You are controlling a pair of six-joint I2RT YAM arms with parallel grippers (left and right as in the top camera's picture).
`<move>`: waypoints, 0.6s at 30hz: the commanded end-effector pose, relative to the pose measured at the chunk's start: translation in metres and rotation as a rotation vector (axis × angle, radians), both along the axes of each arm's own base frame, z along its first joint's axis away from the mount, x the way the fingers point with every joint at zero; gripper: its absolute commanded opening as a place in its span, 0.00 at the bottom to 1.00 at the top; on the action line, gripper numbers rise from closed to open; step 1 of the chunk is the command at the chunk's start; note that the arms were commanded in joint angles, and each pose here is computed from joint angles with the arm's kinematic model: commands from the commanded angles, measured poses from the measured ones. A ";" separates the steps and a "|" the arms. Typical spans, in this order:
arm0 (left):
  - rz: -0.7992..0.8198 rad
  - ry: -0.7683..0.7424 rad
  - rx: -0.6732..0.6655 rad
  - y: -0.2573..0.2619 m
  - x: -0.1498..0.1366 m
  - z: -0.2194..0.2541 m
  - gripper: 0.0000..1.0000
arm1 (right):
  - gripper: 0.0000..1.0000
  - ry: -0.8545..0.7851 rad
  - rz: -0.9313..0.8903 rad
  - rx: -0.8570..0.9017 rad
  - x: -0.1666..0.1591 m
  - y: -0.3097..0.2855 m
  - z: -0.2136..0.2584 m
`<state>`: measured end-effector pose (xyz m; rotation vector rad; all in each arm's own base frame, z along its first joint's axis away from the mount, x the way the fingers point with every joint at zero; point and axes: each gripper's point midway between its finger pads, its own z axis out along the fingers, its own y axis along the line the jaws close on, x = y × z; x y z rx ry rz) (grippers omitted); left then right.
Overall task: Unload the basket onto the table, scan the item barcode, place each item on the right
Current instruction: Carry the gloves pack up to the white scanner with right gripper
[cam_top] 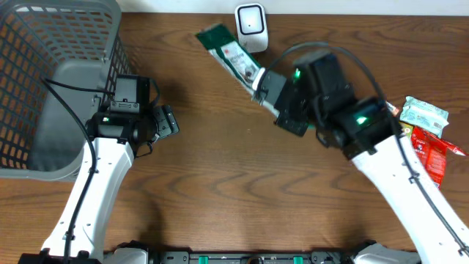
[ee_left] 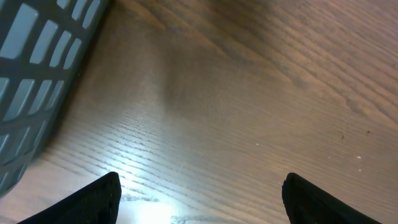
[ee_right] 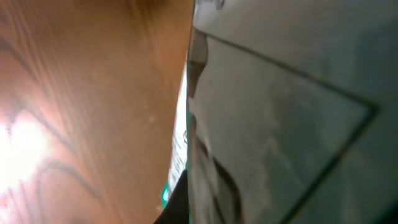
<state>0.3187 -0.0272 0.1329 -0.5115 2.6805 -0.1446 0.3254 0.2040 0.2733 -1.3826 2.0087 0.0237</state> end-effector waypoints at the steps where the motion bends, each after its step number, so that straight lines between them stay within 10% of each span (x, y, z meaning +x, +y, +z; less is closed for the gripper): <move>1: 0.009 -0.007 0.007 0.003 -0.001 0.003 0.84 | 0.01 -0.069 0.060 -0.087 0.020 0.001 0.028; 18: 0.009 -0.007 0.007 0.003 -0.001 0.003 0.84 | 0.01 -0.332 0.108 -0.470 0.150 0.044 0.010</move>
